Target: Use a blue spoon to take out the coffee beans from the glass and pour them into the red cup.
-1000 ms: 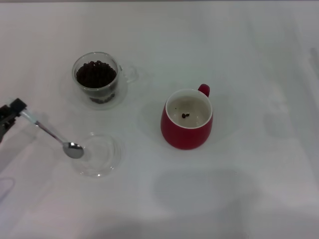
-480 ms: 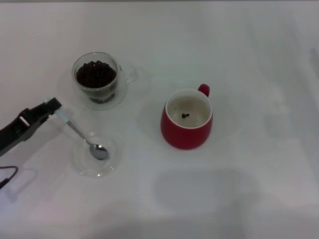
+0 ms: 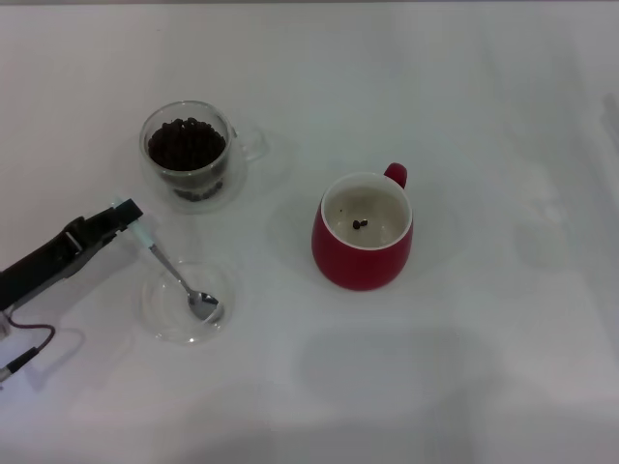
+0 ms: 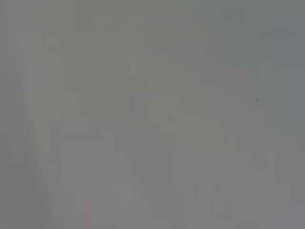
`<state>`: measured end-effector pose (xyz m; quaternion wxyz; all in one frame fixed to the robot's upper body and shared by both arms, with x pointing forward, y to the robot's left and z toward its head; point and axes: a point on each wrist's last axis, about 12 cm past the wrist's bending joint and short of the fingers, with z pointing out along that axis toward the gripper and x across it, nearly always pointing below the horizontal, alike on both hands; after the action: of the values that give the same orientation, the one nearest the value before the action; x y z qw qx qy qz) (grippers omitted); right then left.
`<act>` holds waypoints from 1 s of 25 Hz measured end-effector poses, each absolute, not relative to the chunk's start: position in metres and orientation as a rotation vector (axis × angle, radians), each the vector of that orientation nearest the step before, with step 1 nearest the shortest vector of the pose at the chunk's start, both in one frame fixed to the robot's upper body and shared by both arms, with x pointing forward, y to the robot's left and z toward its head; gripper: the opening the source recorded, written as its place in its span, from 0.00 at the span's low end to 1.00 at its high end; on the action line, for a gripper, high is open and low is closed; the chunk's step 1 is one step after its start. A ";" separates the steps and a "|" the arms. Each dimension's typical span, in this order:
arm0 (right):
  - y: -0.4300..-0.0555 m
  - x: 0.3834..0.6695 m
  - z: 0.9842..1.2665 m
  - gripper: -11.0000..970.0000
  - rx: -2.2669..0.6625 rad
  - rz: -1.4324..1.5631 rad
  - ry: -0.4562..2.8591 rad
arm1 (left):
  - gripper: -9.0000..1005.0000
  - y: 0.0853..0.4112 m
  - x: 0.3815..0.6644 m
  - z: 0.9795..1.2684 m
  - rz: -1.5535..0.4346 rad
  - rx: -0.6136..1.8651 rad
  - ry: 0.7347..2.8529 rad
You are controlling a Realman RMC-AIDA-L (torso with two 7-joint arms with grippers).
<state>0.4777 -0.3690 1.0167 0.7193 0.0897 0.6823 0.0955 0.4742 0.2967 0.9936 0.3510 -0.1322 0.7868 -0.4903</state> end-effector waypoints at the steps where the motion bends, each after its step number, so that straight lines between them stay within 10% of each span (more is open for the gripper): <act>1: -0.369 0.478 1.017 0.90 0.198 0.211 1.509 | 0.21 0.296 0.474 0.994 -1.270 -0.332 2.037; 15: -0.369 0.477 1.017 0.90 0.199 0.212 1.508 | 0.42 0.304 0.466 0.990 -1.143 -0.282 1.972; 25: -0.369 0.477 1.017 0.90 0.200 0.211 1.507 | 0.75 0.360 0.451 0.998 -0.482 -0.264 1.644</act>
<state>0.4766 -0.3692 1.0166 0.7199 0.0903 0.6816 0.0955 0.4509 0.3601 0.9984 0.6474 -0.1163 0.7228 -0.2118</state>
